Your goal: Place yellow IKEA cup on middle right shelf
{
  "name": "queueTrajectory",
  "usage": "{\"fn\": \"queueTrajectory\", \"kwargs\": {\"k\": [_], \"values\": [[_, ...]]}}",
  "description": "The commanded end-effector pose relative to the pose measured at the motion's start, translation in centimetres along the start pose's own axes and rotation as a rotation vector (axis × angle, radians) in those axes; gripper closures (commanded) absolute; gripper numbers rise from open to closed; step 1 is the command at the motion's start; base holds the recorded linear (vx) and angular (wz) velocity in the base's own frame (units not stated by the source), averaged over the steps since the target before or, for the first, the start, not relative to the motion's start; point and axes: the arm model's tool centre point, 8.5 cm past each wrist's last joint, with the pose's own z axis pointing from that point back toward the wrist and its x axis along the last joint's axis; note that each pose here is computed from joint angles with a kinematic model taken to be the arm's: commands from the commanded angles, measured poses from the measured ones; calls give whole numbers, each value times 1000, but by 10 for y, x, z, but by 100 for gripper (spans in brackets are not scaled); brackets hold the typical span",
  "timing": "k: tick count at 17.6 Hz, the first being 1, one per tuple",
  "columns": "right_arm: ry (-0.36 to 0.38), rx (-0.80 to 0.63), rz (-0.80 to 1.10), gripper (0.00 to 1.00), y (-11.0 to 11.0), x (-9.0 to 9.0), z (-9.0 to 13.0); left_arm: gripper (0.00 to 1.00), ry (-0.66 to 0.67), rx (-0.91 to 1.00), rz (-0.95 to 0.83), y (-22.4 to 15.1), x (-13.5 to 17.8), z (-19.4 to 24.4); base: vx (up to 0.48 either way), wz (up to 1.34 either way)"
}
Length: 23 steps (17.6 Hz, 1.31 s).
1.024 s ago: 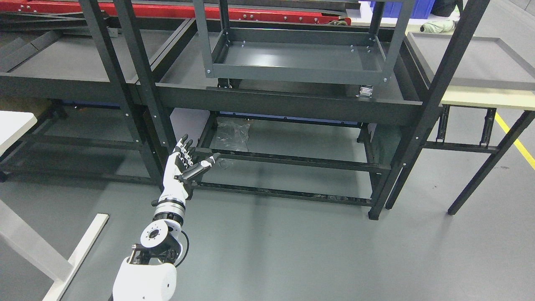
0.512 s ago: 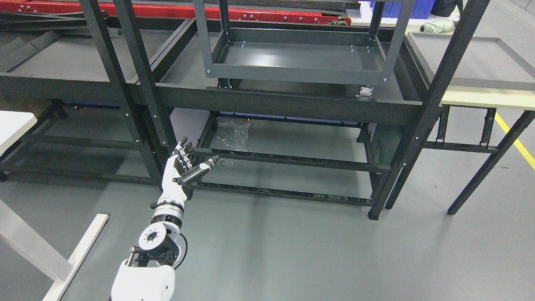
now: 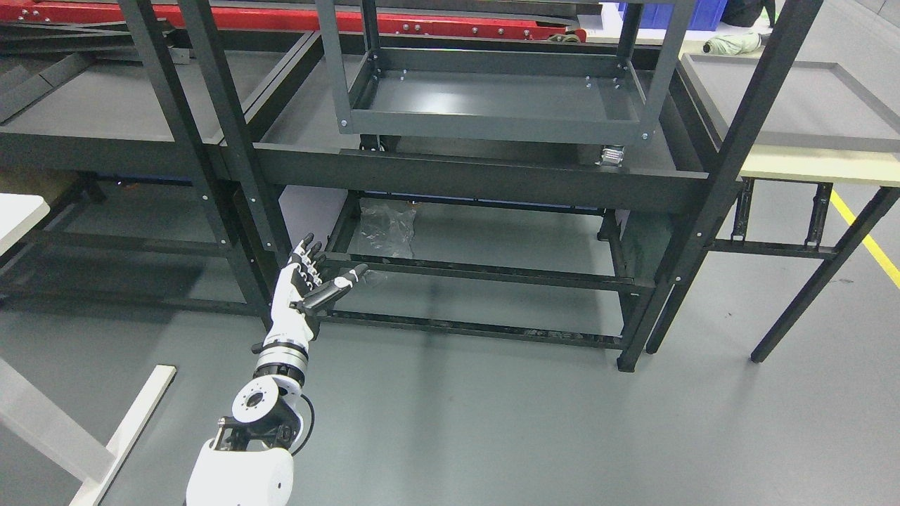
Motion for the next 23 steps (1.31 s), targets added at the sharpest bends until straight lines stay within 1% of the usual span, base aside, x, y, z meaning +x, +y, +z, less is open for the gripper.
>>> {"fn": "queueTrajectory", "kwargs": {"k": [1, 10, 15, 23], "values": [[10, -9, 2, 1, -9, -7, 1, 1, 0, -15, -25, -1, 1, -1, 51, 0], [10, -9, 2, 1, -9, -7, 1, 1, -4, -13, -23, 0, 3, -2, 29, -4], [9, -9, 2, 1, -10, -6, 0, 1, 0, -14, -27, 0, -3, 1, 0, 0], [10, -10, 2, 1, -10, -7, 1, 1, -15, -22, -24, -2, 3, -2, 0, 0]]}}
